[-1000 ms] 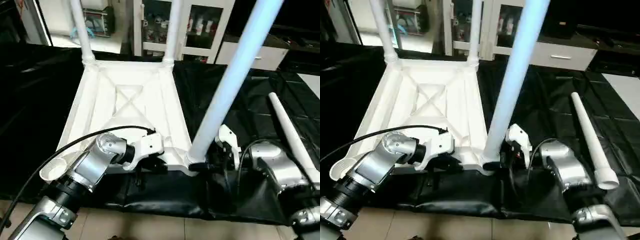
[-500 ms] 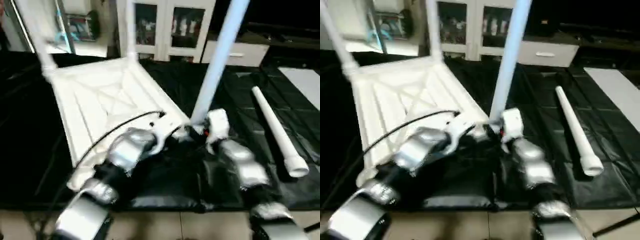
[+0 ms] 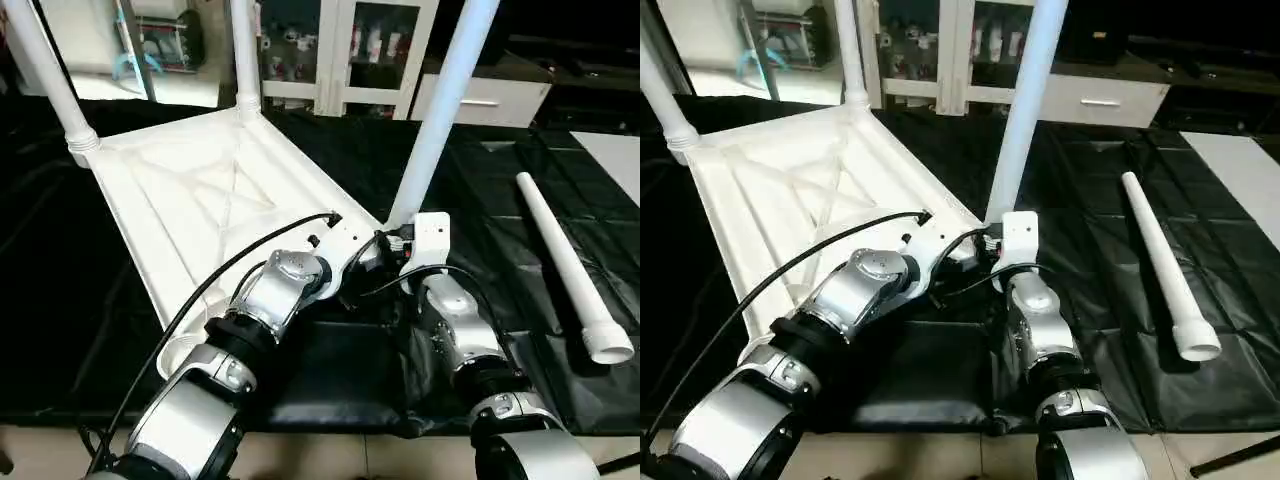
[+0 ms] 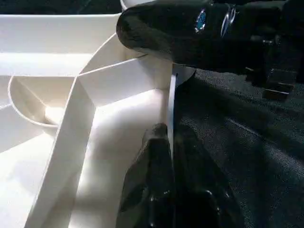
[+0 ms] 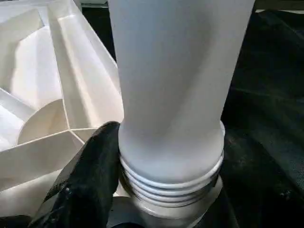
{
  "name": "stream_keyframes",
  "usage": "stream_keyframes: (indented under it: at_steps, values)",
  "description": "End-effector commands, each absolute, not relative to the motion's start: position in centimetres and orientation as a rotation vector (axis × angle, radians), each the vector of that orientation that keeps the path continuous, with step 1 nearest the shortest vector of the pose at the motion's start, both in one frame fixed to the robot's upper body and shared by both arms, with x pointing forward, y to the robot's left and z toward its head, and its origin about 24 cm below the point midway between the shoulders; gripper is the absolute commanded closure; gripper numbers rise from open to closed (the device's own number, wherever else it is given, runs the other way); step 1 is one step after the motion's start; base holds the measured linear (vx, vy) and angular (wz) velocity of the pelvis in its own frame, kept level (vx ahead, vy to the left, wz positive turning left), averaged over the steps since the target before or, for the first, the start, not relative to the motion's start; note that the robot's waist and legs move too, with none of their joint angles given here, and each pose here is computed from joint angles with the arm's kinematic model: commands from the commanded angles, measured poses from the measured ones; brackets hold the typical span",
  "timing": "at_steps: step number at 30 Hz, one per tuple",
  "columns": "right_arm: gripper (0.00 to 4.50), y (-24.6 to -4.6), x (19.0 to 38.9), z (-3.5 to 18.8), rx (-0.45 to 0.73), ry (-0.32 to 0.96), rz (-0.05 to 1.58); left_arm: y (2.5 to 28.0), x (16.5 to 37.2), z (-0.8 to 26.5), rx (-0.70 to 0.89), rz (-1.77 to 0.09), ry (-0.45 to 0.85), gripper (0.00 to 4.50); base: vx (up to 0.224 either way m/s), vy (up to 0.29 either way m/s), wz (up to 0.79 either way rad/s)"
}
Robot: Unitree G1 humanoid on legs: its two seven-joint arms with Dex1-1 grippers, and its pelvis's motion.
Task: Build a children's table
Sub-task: Rotate leg to tighten
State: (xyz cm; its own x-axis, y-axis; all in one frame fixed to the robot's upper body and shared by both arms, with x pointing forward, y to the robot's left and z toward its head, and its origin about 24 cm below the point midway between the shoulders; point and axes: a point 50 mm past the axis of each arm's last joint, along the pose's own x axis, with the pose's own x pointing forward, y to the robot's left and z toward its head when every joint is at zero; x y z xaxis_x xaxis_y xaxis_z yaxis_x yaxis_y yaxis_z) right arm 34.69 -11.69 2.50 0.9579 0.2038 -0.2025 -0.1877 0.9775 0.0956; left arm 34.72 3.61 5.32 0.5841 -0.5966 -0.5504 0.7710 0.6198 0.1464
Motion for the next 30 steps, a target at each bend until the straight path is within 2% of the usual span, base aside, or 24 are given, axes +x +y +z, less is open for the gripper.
stream_keyframes:
  at_steps: [1, 4, 6, 15, 19, 20, 23, 24, 27, 30]
  values:
    - [1.25, -10.3, 33.9, 2.3, 0.099, 0.199, 0.296, 5.0, 36.1, 6.5, 0.443, -0.721, 0.374, 4.50, 0.000, 0.000, 0.00]
    - [1.04, -10.8, 33.8, 2.4, 0.100, 0.195, 0.278, 4.8, 36.1, 6.6, 0.450, -0.741, 0.365, 4.50, 0.000, 0.000, 0.00]
    - [0.68, -12.4, 33.5, 2.8, 0.093, 0.164, 0.243, 4.2, 36.0, 6.6, 0.460, -0.792, 0.339, 4.50, 0.000, 0.000, 0.00]
    - [0.53, -14.6, 31.6, 3.8, -0.011, 0.122, 0.209, 2.8, 36.2, 6.8, 0.496, -0.859, 0.264, 4.50, 0.000, 0.000, 0.00]
    - [0.53, -15.3, 30.9, 3.9, -0.030, 0.126, 0.176, 2.6, 36.7, 7.4, 0.459, -0.814, 0.207, 4.50, 0.000, 0.000, 0.00]
    - [0.46, -15.4, 30.8, 3.9, -0.031, 0.130, 0.171, 2.6, 36.7, 7.5, 0.442, -0.813, 0.205, 4.06, 0.000, 0.000, 0.00]
    - [0.46, -15.6, 30.5, 3.9, -0.037, 0.143, 0.162, 2.7, 37.1, 8.3, 0.354, -0.793, 0.164, 3.87, 0.000, 0.000, 0.00]
    - [0.46, -15.6, 30.5, 3.9, -0.037, 0.143, 0.162, 2.7, 37.1, 8.3, 0.354, -0.793, 0.164, 3.61, 0.000, 0.000, 0.00]
    - [0.46, -15.5, 30.2, 3.9, -0.040, 0.156, 0.167, 3.1, 37.3, 8.8, 0.292, -0.783, 0.146, 3.51, 0.000, 0.000, 0.00]
    - [0.46, -15.2, 30.1, 4.0, -0.041, 0.154, 0.195, 3.9, 37.4, 9.3, 0.246, -0.799, 0.146, 3.21, 0.000, 0.000, 0.00]
